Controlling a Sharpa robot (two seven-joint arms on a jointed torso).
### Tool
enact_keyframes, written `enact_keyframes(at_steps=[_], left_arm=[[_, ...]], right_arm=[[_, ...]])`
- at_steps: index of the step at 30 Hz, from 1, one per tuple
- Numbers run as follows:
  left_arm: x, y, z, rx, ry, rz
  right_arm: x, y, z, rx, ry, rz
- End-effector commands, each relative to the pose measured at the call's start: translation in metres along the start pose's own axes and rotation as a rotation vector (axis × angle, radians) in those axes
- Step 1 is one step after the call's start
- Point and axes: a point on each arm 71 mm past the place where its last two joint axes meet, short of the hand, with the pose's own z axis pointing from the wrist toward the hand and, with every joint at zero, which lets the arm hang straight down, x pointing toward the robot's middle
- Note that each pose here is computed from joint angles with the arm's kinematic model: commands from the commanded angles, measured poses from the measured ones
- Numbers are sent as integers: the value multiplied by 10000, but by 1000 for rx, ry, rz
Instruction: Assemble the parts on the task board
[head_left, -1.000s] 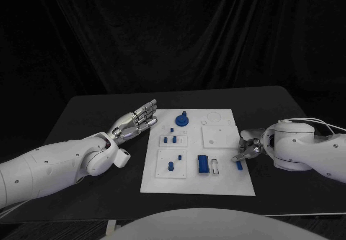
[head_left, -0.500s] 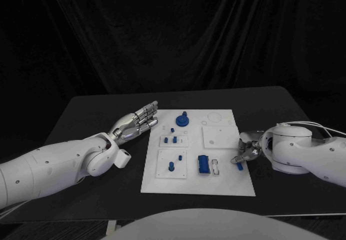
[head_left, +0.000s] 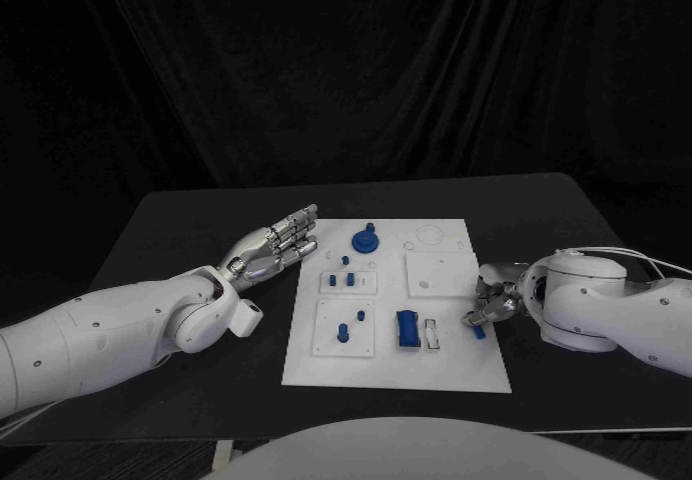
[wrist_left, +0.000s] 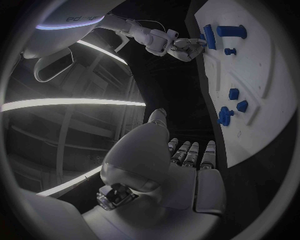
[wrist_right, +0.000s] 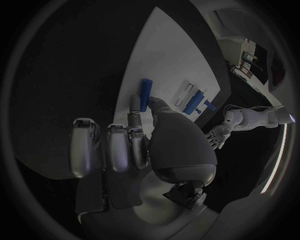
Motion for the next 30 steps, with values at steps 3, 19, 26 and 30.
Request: enact_keyframes(at_steps=[3,19,26,30], left_arm=[[27,-55,2,90,11,-14],[33,-39,-2,86,13,-17],[39,-31,3,81,16,-20],[41,-28,4,79,17,-21]], right_arm=[[68,-31,2,21,11,109],[129,-9,-63,13,65,316],[174,74,-95,-1,115,410],[190,116,-113,-8,130,452]])
